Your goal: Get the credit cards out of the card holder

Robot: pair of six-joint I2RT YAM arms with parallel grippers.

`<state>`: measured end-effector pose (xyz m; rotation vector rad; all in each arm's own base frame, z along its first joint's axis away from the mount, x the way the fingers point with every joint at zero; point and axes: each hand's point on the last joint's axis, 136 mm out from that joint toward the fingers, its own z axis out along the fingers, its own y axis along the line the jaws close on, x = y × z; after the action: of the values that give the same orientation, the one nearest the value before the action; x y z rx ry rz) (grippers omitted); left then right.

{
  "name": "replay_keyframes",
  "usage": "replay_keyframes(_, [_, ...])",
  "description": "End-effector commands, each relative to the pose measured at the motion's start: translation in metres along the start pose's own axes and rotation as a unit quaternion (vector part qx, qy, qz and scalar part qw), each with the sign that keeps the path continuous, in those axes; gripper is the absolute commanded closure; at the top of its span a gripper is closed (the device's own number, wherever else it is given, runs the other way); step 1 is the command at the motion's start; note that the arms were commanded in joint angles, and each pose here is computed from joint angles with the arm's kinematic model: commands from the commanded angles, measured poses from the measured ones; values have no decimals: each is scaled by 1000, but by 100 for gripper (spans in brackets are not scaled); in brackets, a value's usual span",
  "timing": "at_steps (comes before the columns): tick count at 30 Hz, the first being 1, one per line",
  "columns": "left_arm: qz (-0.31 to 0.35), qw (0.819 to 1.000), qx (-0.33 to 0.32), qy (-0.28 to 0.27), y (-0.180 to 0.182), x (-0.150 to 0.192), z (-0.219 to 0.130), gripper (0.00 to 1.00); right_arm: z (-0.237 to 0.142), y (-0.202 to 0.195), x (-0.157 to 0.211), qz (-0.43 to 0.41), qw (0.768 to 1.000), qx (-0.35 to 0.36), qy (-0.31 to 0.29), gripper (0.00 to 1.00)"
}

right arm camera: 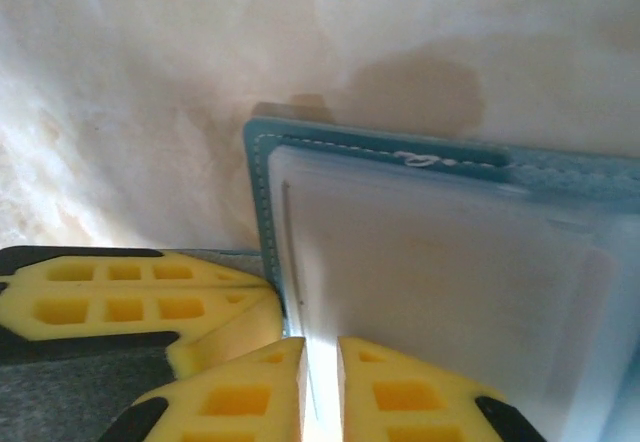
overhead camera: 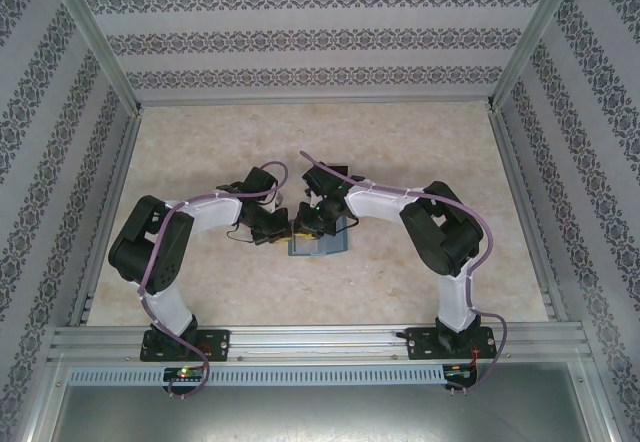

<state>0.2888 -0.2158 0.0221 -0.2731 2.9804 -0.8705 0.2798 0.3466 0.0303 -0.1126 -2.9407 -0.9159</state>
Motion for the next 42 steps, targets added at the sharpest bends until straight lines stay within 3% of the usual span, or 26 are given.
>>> replay_keyframes(1, [-10,999,-20,22,17,10,5,96,5,-17,7,11,999,36,7,78])
replay_keyframes(13, [-7,1000,-19,23,17,10,5,96,-17,-48,9,-8,988,156,-6,61])
replay_keyframes(25, [-7,1000,-17,23,17,10,5,96,-42,-54,4,-39,969,242,-29,44])
replay_keyframes(42, [-5,1000,-20,22,16,9,3,96,-64,-89,0,-32,950,308,-40,43])
